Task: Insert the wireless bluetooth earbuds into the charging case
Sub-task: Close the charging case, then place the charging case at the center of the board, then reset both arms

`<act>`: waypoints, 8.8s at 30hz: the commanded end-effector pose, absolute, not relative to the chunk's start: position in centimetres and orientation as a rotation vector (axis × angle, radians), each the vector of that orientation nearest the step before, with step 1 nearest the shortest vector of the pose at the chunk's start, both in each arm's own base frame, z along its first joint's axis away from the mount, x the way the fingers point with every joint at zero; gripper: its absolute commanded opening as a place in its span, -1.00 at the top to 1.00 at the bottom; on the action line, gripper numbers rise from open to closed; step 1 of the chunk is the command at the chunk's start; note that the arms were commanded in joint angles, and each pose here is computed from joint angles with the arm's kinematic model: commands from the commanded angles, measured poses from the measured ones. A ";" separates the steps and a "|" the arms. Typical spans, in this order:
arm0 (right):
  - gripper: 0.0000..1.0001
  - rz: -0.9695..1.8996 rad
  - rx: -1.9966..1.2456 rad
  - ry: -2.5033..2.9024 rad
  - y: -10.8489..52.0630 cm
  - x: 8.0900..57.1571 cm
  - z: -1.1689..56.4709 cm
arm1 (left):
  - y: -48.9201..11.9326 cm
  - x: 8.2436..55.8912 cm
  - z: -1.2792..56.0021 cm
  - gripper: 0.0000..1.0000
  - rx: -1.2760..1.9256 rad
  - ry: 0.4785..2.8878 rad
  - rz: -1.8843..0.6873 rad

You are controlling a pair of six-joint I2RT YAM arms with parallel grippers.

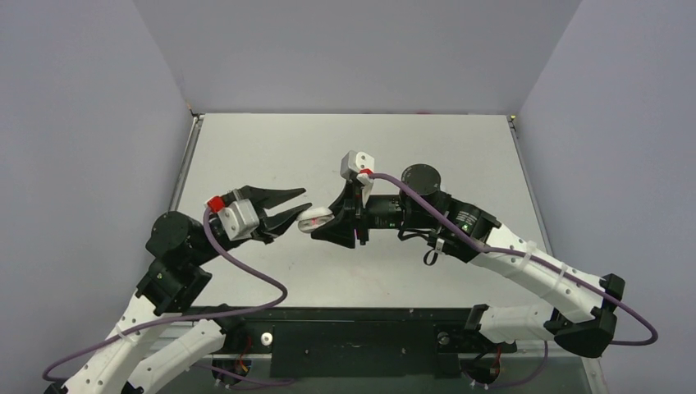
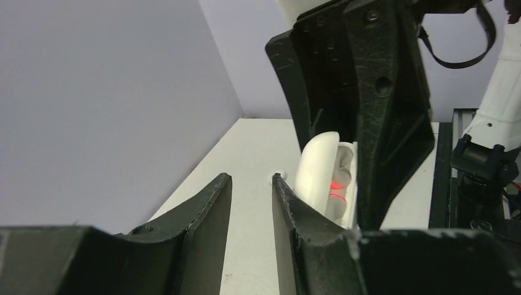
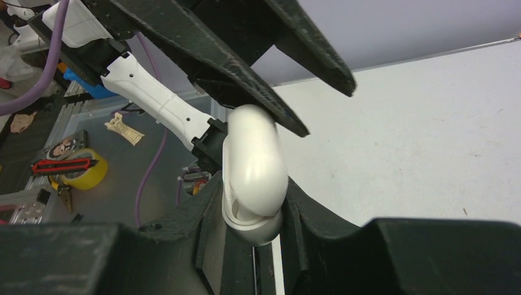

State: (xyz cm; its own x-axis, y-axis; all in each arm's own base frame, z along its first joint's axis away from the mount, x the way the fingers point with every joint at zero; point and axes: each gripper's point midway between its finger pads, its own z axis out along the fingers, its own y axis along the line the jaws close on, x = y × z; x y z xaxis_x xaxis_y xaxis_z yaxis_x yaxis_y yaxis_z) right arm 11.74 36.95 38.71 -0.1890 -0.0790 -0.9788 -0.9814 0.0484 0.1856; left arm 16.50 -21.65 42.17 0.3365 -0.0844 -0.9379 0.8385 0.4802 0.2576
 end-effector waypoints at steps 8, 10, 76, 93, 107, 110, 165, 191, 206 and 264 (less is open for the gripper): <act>1.00 1.205 -1.041 1.361 35.4 13.3 41.9 | -21.4 11.4 45.4 0.47 1.038 0.841 -0.760; 1.00 1.192 -1.013 1.375 35.0 14.0 41.9 | -21.3 11.4 45.7 0.47 1.030 0.842 -0.761; 1.00 1.448 -0.861 1.520 39.5 14.0 44.1 | -20.7 16.6 45.2 1.00 1.304 0.587 -0.059; -0.27 1.436 -0.845 1.511 37.7 14.4 43.7 | -20.6 15.9 46.4 1.00 1.263 0.604 -0.121; -0.52 1.473 -0.865 1.452 36.7 14.3 45.4 | -20.7 14.8 45.3 1.00 1.313 0.605 -0.172; -0.28 1.496 -0.859 1.449 37.6 14.7 45.5 | -20.8 14.6 45.3 1.00 1.317 0.606 -0.186; 1.00 1.041 0.242 2.106 16.2 33.4 20.9 | -18.2 20.2 37.4 0.07 0.922 1.272 -0.329; 1.00 0.900 0.660 2.407 12.3 40.4 3.5 | -12.7 22.4 20.6 0.03 0.208 1.883 -0.537; 0.52 0.687 0.528 2.638 9.9 41.2 1.6 | -12.8 22.8 21.3 0.03 0.228 1.863 -0.526; -0.66 -0.355 0.992 1.467 -10.1 25.0 16.1 | 4.7 27.0 13.5 -0.14 -0.435 1.512 0.235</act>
State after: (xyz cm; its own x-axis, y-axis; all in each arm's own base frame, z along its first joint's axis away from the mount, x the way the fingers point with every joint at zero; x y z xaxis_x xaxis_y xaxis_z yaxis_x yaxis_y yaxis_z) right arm 25.40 -7.79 13.12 -0.1480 0.2767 -0.9495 0.6255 0.7699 0.1269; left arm 26.39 3.63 9.75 -0.1741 -0.1244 -0.9768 -0.3880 0.9204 -0.0481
